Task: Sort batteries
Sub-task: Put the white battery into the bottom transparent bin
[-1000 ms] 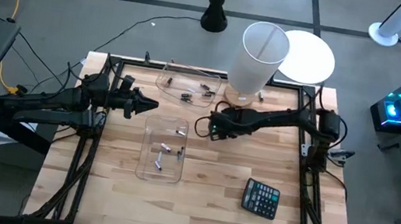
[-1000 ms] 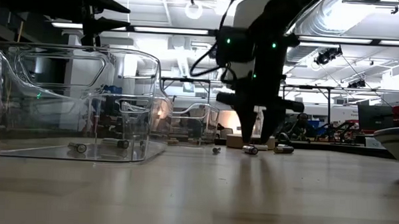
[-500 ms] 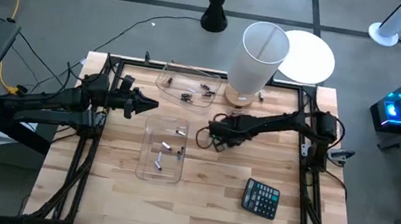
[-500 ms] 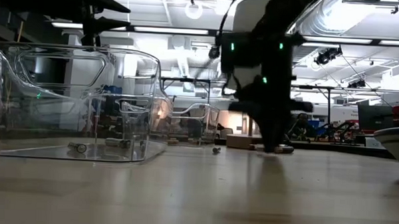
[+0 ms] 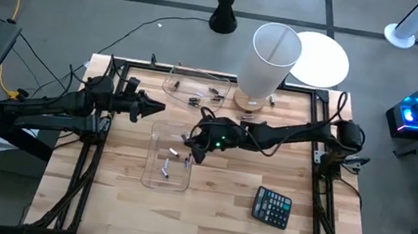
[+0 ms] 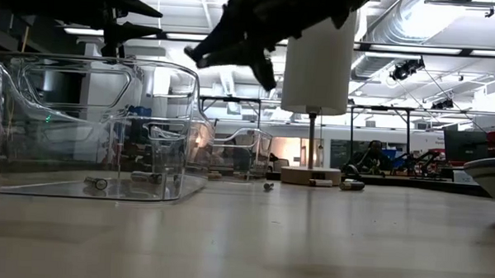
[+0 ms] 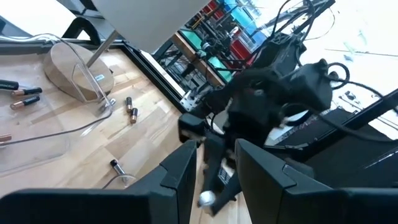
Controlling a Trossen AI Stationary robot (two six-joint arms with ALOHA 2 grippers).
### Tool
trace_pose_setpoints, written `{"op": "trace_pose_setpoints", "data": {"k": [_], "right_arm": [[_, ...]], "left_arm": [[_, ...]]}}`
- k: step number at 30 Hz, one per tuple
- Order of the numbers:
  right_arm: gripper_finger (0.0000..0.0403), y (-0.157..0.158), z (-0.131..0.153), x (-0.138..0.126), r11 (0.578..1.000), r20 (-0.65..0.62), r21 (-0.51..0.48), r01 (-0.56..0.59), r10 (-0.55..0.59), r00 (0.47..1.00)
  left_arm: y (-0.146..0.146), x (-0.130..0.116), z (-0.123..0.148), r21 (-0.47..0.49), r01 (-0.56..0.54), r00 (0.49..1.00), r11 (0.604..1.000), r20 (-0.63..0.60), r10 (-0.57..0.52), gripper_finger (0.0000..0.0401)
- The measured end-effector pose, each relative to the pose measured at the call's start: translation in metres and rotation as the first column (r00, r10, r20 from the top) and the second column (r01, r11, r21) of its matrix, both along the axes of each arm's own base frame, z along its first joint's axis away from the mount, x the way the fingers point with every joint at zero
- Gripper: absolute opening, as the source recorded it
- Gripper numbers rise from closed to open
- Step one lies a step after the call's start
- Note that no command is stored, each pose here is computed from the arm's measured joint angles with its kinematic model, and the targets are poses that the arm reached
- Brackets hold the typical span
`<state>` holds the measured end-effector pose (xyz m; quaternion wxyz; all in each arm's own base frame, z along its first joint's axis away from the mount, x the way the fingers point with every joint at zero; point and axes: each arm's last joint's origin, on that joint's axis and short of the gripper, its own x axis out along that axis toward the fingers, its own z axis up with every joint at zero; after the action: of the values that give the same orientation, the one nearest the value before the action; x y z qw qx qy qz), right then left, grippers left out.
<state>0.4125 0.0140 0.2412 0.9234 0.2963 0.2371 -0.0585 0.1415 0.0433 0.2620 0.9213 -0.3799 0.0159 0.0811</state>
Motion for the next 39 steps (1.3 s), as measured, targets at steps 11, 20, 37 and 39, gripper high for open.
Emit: {"op": "trace_pose_setpoints", "data": {"k": [11, 20, 37, 39], "right_arm": [[0.0198, -0.004, -0.007, -0.001, 0.99, -0.133, 0.117, 0.079, -0.063, 0.989], [0.0189, -0.03, -0.036, -0.039, 0.848, -0.569, -0.093, 0.522, -0.476, 0.671], [0.0161, -0.047, -0.115, -0.014, 0.751, -0.663, -0.031, 0.659, -0.509, 0.549], [0.013, -0.041, -0.115, -0.016, 0.776, -0.666, -0.076, 0.626, -0.507, 0.548]], "left_arm": [[0.0, 0.0, 0.001, 0.001, 0.0, 1.0, 1.0, 0.006, 0.0, 0.0106], [0.0, 0.0, 0.001, 0.002, 0.0, 1.0, 1.0, 0.007, 0.0, 0.0106], [0.0, 0.0, 0.001, -0.023, 0.001, 1.0, 1.0, 0.011, 0.0, 0.0106], [0.0, 0.0, 0.001, -0.023, 0.001, 1.0, 1.0, 0.01, -0.001, 0.0106]]}}
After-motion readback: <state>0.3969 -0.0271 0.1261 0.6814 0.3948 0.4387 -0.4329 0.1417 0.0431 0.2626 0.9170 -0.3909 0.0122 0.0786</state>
